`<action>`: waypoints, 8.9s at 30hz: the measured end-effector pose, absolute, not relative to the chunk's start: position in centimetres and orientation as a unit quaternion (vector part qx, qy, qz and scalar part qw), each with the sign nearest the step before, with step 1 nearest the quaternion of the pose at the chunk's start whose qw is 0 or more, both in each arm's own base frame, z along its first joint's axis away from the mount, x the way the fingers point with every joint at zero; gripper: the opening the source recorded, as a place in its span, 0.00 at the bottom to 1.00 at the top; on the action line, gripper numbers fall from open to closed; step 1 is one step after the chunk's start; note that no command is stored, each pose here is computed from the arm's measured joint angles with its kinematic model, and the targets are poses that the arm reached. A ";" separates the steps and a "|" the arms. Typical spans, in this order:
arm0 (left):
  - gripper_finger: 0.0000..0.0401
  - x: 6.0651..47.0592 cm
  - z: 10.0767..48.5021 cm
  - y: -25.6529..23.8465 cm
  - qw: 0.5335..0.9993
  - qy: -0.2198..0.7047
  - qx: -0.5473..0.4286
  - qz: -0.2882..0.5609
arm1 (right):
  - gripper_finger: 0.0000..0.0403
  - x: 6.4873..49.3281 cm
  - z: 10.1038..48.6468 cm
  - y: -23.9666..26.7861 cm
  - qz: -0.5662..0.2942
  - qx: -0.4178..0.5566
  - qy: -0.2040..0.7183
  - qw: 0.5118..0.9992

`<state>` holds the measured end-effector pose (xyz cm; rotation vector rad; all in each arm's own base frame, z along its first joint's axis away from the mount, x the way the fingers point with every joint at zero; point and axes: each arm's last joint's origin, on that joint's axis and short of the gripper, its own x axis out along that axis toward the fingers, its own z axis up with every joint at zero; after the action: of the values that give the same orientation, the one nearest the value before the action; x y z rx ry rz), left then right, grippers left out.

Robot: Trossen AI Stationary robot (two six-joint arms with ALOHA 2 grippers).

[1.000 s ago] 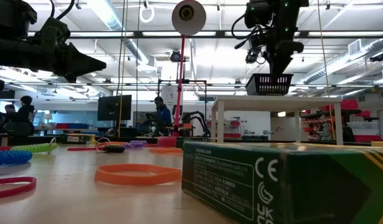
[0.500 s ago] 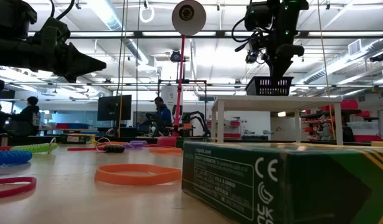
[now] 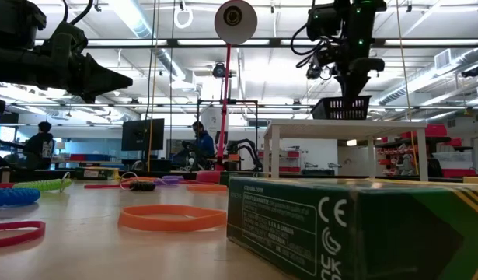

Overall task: Pick & Place Office Desk Supplies
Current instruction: Put the black bin on the shelf, then put the red bin on the shelf

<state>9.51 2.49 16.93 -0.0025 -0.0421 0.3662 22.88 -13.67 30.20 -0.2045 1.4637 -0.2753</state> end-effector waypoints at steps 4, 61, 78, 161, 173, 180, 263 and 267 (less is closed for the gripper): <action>0.02 9.5 16.9 2.5 0.983 -0.021 -0.001 0.182 | 0.04 23.3 30.3 -13.7 -0.117 -0.083 0.645 0.750; 0.02 9.5 16.9 2.5 0.983 -0.021 -0.001 0.182 | 0.04 22.6 27.1 2.0 -0.080 -0.097 0.547 0.828; 0.02 9.5 16.9 2.5 0.983 -0.021 -0.001 0.182 | 0.01 22.9 22.1 6.7 0.028 -0.068 0.468 0.881; 0.02 9.5 16.9 2.5 0.983 -0.021 -0.001 0.182 | 0.05 20.3 22.3 15.2 0.145 0.113 0.712 0.678; 0.02 9.5 16.9 2.5 0.983 -0.021 -0.001 0.182 | 0.04 25.4 23.9 9.4 -0.051 0.253 0.607 0.752; 0.02 9.5 16.9 2.5 0.983 -0.021 -0.001 0.182 | 0.03 25.1 21.1 7.2 -0.259 0.421 0.488 0.720; 0.02 9.5 16.9 2.5 0.983 -0.021 -0.001 0.182 | 0.06 26.2 18.6 9.7 0.163 -0.347 0.491 0.782; 0.02 9.5 16.9 2.5 0.983 -0.021 -0.001 0.182 | 0.02 25.9 19.7 10.1 0.161 -0.350 0.470 0.794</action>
<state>9.50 2.49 16.94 -0.0025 -0.0421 0.3667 25.88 10.11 19.71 -0.7518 1.0099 0.3464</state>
